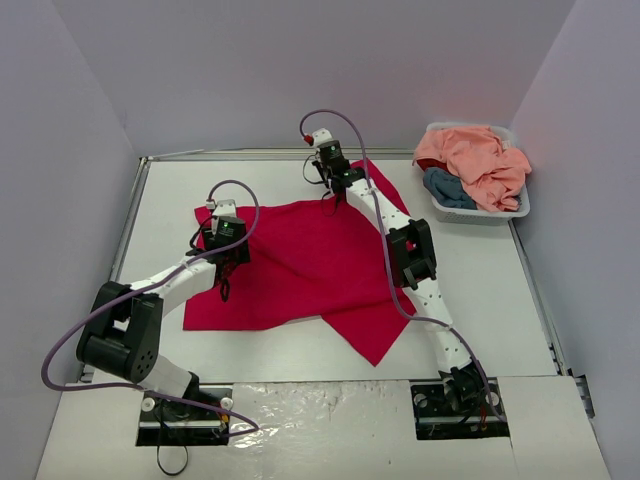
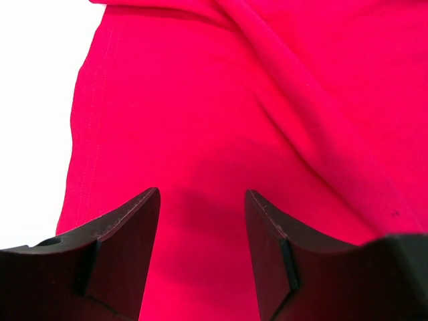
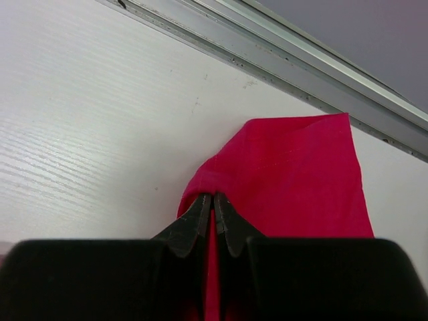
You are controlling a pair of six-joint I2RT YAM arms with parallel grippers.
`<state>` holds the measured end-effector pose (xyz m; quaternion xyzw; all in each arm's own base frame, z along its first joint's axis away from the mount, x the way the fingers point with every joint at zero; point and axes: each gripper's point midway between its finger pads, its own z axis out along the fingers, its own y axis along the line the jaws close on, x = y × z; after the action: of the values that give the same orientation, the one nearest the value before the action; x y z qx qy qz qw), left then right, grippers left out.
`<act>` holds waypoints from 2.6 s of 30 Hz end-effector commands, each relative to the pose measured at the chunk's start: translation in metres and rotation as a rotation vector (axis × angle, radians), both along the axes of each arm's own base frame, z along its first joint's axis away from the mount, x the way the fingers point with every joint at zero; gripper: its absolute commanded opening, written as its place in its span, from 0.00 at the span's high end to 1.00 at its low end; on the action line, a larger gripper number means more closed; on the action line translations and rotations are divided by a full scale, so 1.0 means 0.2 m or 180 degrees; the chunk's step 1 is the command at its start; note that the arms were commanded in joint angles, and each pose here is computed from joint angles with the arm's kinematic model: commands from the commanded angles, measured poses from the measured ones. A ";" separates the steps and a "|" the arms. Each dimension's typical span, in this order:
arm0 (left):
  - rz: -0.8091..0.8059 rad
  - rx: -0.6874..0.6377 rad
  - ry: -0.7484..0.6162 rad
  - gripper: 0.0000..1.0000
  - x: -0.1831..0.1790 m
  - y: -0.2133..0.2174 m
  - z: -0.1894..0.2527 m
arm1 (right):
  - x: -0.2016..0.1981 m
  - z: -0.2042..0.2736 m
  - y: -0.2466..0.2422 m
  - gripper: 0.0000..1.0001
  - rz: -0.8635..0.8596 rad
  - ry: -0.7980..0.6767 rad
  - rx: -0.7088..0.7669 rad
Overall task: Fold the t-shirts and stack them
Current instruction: Flatten out the tshirt
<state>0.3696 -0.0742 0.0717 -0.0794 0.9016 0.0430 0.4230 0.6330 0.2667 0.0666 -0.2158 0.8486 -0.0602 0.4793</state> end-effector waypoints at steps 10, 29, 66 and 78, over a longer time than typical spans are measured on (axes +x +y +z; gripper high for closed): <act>-0.0001 0.0044 -0.0186 0.48 0.07 -0.02 0.10 | -0.01 0.04 0.03 0.23 0.0076 -0.0073 0.0053; -0.0075 0.0000 -0.0344 0.48 0.04 -0.04 0.19 | -0.21 0.35 -0.07 0.20 -0.0065 -0.0046 0.0334; 0.0000 0.0047 -0.0316 0.48 0.01 -0.01 0.16 | -0.27 -0.10 -0.49 1.00 -0.0779 0.0664 0.0462; -0.0007 0.0040 -0.0319 0.48 0.01 -0.01 0.16 | -0.26 -0.26 -0.54 1.00 -0.0842 0.0828 0.0477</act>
<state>0.3680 -0.0775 0.0862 -0.0683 0.8931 0.0477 0.4422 0.5809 0.1675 0.0301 -0.0840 0.9191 -0.0329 0.3836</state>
